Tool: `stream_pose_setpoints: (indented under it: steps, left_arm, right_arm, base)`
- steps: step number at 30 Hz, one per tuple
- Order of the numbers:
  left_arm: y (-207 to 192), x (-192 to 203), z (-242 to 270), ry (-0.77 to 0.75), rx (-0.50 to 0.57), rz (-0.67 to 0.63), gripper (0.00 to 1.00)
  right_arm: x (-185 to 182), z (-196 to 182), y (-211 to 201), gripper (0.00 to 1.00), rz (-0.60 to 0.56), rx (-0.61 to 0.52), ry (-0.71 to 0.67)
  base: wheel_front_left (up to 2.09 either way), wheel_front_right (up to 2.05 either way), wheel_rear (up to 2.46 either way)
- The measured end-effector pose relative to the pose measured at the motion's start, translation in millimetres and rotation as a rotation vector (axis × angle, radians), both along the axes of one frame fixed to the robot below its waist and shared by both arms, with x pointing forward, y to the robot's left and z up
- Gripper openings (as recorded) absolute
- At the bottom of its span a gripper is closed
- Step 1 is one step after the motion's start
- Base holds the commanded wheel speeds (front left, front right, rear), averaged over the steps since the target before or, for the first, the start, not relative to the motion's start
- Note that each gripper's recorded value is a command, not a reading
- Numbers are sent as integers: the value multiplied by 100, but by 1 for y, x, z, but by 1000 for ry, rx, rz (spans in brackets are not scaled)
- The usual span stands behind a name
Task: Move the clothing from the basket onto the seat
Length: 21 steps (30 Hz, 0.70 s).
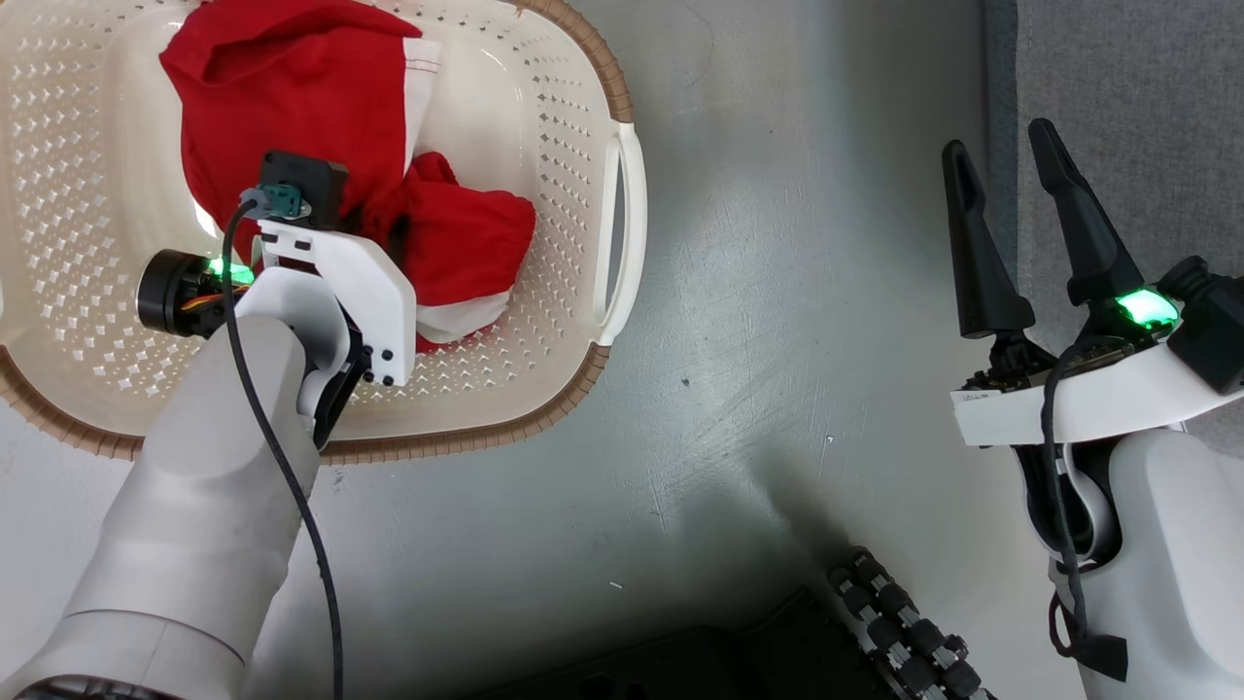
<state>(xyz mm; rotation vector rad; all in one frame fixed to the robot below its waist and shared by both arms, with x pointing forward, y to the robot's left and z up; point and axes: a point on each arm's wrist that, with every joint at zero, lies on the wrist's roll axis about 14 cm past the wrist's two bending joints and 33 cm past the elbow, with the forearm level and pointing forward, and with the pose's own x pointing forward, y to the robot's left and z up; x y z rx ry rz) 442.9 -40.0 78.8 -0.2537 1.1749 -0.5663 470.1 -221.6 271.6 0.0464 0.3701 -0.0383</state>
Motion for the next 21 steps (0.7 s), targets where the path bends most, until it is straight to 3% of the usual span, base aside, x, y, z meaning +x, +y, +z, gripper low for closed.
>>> stream_pose_setpoints:
  steps: [4,6,7,14,21]
  left_arm:
    - [-2,-3,0,6,-6,-11,29]
    - [-2,-3,-1,8,-4,-16,5]
    - [-2,-3,-1,8,-4,-16,0]
    - [-6,-4,1,2,-18,-39,0]
    - [-7,26,13,-93,-49,15,0]
  right_arm:
    - [0,1,0,100,-1,-1,-2]
    - [1,1,-1,100,-1,-1,-4]
    - [1,1,-1,100,-1,-1,-4]
    - [1,1,-1,100,-3,-3,-4]
    - [4,2,-2,100,-8,3,-14]
  base:
    - [0,0,0]
    - [0,0,0]
    - [0,0,0]
    - [0,0,0]
    - [0,0,0]
